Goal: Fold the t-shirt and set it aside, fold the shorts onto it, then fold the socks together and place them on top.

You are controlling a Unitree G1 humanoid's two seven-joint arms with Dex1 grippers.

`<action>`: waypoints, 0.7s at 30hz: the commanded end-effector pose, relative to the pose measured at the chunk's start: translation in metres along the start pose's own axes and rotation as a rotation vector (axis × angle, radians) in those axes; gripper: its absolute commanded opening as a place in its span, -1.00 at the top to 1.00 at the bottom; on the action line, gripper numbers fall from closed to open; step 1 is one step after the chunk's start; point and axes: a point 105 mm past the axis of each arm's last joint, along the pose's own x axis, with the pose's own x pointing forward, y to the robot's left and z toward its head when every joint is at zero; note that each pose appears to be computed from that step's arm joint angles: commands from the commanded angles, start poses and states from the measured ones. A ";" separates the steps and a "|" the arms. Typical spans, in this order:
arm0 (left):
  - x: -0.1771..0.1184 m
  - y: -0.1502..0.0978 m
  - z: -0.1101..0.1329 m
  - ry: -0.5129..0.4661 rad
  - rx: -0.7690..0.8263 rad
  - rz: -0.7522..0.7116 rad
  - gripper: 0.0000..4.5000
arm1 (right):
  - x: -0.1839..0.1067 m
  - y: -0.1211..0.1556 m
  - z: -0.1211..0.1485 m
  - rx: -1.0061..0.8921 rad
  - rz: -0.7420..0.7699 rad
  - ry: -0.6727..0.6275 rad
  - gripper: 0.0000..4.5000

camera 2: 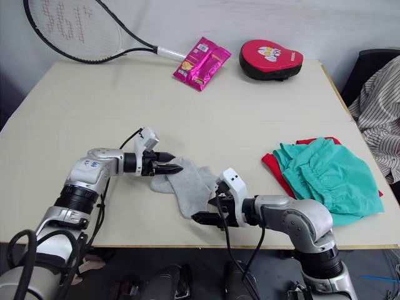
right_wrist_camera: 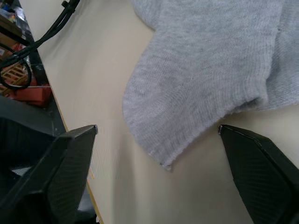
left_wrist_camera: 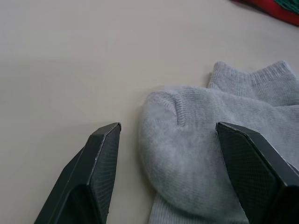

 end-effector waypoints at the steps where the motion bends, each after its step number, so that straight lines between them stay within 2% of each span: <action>1: 0.001 0.003 0.005 -0.003 0.038 0.011 0.02 | 0.010 0.001 -0.010 0.031 -0.005 0.045 -0.28; 4: 0.001 0.005 0.007 -0.021 0.041 0.024 0.46 | 0.010 -0.002 -0.009 0.033 -0.021 0.037 0.22; 8: -0.003 0.005 0.013 -0.075 0.067 0.029 0.99 | 0.006 0.000 -0.010 0.038 -0.001 0.046 0.79; 9: -0.005 0.005 0.017 -0.102 0.084 0.032 1.00 | 0.004 0.001 -0.010 0.037 0.011 0.049 0.95; 13: -0.015 -0.001 0.035 -0.214 0.142 0.042 1.00 | -0.007 0.003 0.003 0.046 0.056 0.028 0.98; 18: -0.034 -0.006 0.045 -0.281 0.147 0.067 1.00 | -0.029 -0.001 0.023 0.033 0.086 0.013 0.98; 21: -0.046 -0.010 0.043 -0.294 0.135 0.100 1.00 | -0.042 -0.003 0.035 -0.014 0.097 0.023 0.98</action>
